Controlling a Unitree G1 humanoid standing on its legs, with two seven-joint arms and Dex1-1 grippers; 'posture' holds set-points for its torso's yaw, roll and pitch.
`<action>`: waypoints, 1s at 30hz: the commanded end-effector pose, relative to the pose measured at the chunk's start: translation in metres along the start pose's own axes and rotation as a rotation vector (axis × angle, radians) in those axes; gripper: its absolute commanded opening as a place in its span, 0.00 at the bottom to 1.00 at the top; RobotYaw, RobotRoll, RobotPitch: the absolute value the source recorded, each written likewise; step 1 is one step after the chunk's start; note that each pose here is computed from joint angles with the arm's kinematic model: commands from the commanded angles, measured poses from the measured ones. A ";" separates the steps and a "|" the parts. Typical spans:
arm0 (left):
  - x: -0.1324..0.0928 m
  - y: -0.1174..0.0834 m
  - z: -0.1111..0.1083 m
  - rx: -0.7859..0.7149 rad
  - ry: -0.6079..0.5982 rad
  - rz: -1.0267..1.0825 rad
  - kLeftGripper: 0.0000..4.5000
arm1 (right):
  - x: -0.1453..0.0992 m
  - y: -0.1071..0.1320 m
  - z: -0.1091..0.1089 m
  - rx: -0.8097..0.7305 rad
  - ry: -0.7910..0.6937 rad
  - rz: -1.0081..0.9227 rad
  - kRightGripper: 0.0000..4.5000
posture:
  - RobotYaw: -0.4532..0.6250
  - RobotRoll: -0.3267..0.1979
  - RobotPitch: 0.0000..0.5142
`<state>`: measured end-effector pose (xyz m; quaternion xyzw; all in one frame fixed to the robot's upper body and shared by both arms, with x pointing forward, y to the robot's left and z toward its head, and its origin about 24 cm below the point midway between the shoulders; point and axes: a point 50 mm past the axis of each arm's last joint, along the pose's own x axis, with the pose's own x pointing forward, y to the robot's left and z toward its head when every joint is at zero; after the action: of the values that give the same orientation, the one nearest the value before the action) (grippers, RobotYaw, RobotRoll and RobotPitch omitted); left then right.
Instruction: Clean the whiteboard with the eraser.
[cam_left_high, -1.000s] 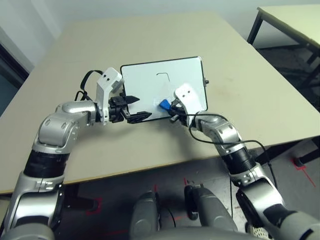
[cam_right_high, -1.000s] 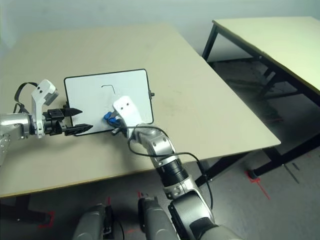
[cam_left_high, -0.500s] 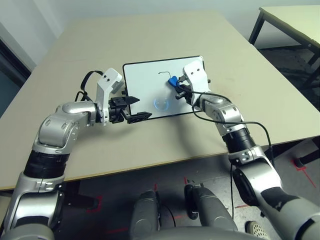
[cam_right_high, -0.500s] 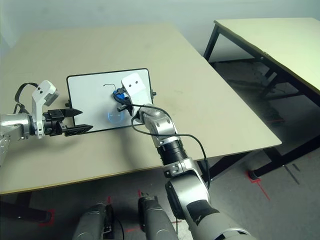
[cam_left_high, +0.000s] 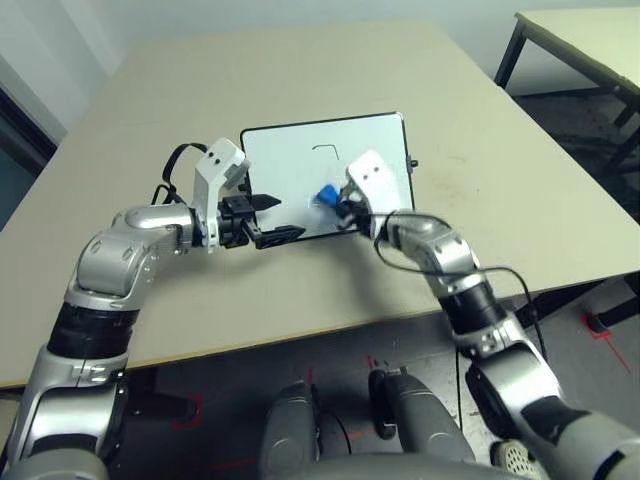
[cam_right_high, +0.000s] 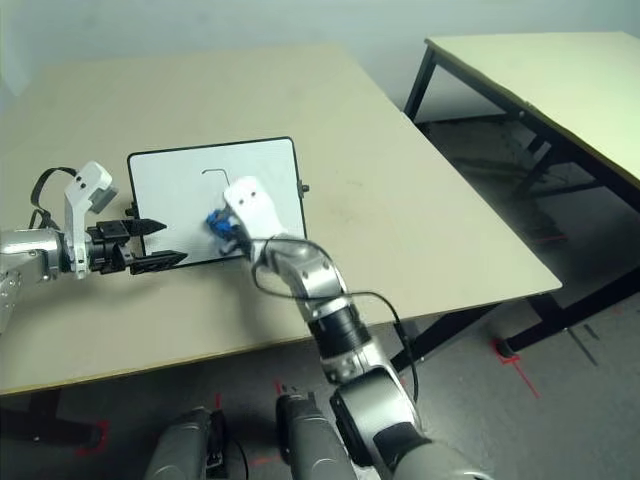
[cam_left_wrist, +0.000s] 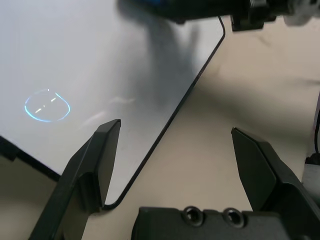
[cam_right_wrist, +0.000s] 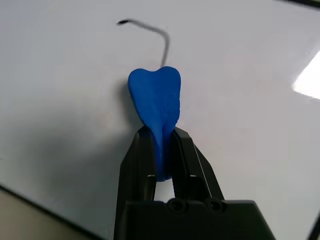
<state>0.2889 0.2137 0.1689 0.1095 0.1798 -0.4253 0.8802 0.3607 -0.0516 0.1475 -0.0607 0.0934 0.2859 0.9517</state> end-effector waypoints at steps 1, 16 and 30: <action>0.002 -0.003 -0.003 -0.002 0.017 -0.013 1.00 | 0.002 0.009 -0.021 0.024 0.083 0.030 0.09 | 0.41 0.62 0.26; 0.003 -0.003 -0.003 -0.005 0.017 -0.013 1.00 | -0.003 0.012 -0.024 0.010 0.090 0.030 0.09 | 0.41 0.62 0.27; 0.004 -0.005 -0.003 -0.007 0.013 -0.014 1.00 | -0.009 0.041 -0.043 0.012 0.135 0.141 0.09 | 0.41 0.62 0.26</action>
<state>0.2890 0.2111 0.1675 0.1091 0.1805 -0.4254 0.8801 0.3276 -0.0296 0.1144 -0.0584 0.1377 0.3483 0.9254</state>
